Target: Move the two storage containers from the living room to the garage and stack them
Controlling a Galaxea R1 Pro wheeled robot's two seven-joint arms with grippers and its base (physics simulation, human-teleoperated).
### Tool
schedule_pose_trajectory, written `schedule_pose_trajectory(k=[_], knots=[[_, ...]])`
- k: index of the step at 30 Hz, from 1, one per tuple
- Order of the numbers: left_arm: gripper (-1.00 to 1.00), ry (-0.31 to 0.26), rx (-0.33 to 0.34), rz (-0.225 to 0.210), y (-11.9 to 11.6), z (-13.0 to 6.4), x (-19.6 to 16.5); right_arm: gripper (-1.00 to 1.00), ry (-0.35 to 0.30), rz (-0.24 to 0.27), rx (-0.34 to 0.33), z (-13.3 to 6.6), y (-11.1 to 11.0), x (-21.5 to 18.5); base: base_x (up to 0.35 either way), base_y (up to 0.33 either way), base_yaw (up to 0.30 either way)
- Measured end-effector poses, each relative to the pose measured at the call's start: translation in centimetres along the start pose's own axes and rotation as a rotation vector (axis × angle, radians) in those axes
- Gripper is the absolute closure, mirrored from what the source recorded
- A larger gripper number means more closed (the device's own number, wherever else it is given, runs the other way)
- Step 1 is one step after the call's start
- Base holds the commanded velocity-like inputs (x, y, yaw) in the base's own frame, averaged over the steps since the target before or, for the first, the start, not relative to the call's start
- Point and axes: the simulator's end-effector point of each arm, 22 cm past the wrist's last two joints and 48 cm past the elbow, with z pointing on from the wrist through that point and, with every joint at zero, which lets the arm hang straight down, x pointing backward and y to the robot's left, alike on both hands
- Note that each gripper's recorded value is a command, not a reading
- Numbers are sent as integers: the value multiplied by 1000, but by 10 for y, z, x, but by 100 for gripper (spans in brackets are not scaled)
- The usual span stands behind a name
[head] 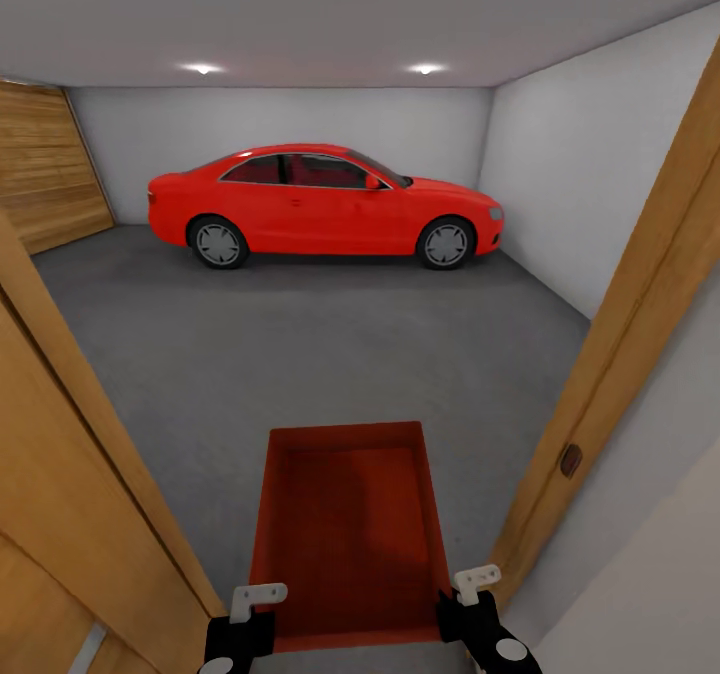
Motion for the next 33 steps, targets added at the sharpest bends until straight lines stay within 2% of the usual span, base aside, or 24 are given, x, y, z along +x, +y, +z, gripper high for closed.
schedule_pose_trajectory(k=[8, 22, 33], knots=[[100, -1, 0, 0, 0, 0, 0, 100, -1, 0, 0, 0, 0, 0, 176, 0, 0], [100, 1, 0, 0, 0, 0, 0, 100, 1, 0, 0, 0, 0, 0, 21, 0, 0], [100, 0, 0, 0, 0, 0, 0, 100, 0, 0, 0, 0, 0, 0, 285, 0, 0]])
